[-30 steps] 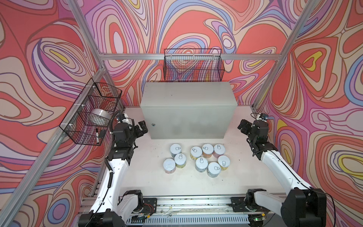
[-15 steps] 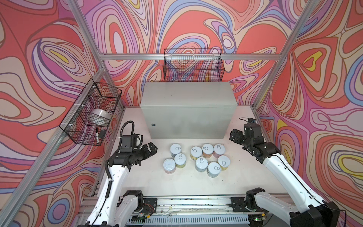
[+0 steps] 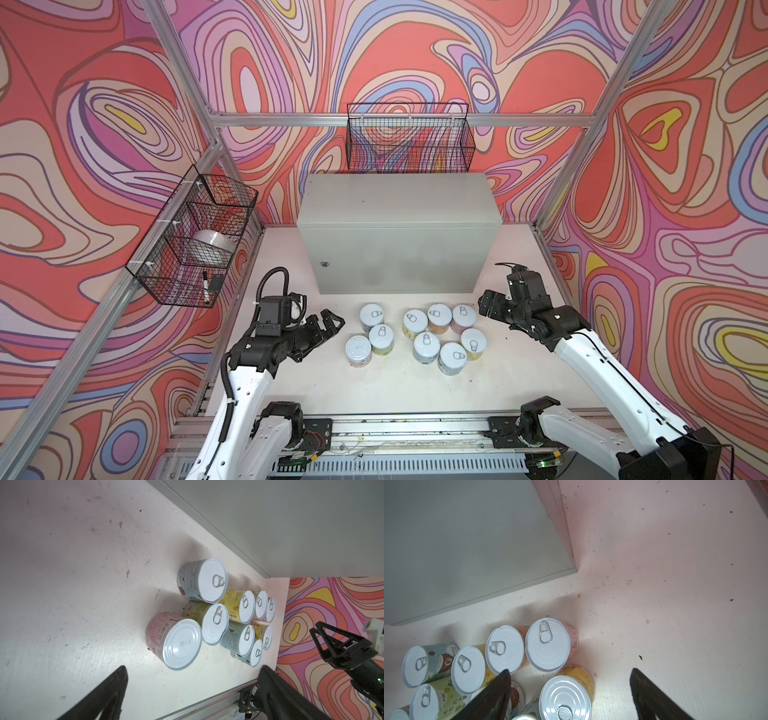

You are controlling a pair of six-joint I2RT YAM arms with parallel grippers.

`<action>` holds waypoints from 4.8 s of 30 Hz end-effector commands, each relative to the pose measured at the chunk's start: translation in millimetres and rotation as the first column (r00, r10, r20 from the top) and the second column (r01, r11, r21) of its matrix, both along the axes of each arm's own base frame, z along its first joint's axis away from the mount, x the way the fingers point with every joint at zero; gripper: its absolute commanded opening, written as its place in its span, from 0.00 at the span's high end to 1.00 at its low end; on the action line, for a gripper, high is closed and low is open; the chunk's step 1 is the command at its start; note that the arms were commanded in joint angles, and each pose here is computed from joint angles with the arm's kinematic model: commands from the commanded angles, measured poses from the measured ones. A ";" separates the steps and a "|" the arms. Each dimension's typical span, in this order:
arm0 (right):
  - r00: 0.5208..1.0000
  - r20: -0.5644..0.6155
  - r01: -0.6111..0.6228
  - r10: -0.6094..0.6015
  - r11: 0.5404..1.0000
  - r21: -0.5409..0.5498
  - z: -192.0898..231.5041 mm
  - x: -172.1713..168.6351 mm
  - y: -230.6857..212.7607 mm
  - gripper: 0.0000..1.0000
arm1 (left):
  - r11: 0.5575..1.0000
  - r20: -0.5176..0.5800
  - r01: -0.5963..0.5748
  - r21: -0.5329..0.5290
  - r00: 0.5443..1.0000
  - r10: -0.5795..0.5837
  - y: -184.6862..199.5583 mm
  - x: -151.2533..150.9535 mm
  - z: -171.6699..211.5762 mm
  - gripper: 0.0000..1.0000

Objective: Place and organize the canned foods onto the counter
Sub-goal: 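Move the left gripper over the pink can while the right approaches, then lower the left gripper around the pink-labelled can and close it, then lift the pink can toward the cabinet top with the left gripper while the right rises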

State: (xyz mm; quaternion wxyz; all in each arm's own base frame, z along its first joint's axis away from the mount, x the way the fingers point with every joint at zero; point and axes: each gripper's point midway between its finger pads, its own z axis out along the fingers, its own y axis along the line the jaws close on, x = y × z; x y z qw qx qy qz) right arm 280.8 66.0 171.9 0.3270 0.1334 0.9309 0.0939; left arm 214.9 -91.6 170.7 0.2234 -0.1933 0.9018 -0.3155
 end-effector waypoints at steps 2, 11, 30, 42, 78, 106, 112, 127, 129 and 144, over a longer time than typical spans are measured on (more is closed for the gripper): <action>0.998 -0.055 -0.029 0.031 0.999 0.026 -15.0 -10.1 10.1 0.09 | 0.986 0.014 0.026 0.166 0.999 -0.029 2.7 -9.7 5.1 0.00; 0.998 -0.049 -0.050 0.051 0.998 0.025 -7.5 -9.1 21.0 0.10 | 0.794 -0.053 0.203 0.573 0.976 -0.211 -40.8 -0.3 -18.5 0.00; 0.990 -0.026 -0.139 0.141 0.989 0.050 -8.4 -13.3 71.9 0.09 | 0.837 0.030 0.139 0.529 0.983 -0.183 -55.5 0.0 -64.1 0.00; 0.990 -0.026 -0.137 0.139 0.989 0.050 -10.3 -14.7 75.5 0.08 | 0.815 -0.053 0.212 0.539 0.974 -0.219 -67.1 -3.3 -89.3 0.00; 0.994 -0.020 -0.111 0.112 0.993 0.046 -15.7 -13.9 73.6 0.11 | 0.735 -0.088 0.220 0.641 0.973 -0.215 -67.3 9.5 -113.8 0.11; 0.993 -0.025 -0.114 0.115 0.993 0.045 -21.9 -10.8 76.2 0.11 | 0.749 -0.140 0.253 0.612 0.967 -0.211 -64.4 -5.0 -136.4 0.21; 0.993 -0.026 -0.113 0.114 0.993 0.044 -22.7 -10.5 76.4 0.11 | 0.745 -0.143 0.256 0.616 0.966 -0.214 -64.7 -4.4 -136.8 0.36; 0.993 -0.010 -0.121 0.121 0.992 0.043 -16.2 -6.4 78.6 0.11 | 0.685 -0.134 0.260 0.680 0.963 -0.232 -55.6 1.2 -114.7 1.00; 0.993 -0.009 -0.121 0.122 0.992 0.043 -14.9 -6.4 78.7 0.11 | 0.682 -0.130 0.262 0.683 0.962 -0.239 -55.1 1.4 -108.4 1.00; 0.987 0.093 -0.131 0.128 0.991 0.027 44.3 3.1 76.7 0.11 | 0.725 0.011 0.293 0.623 0.924 -0.383 -77.6 8.1 39.4 1.00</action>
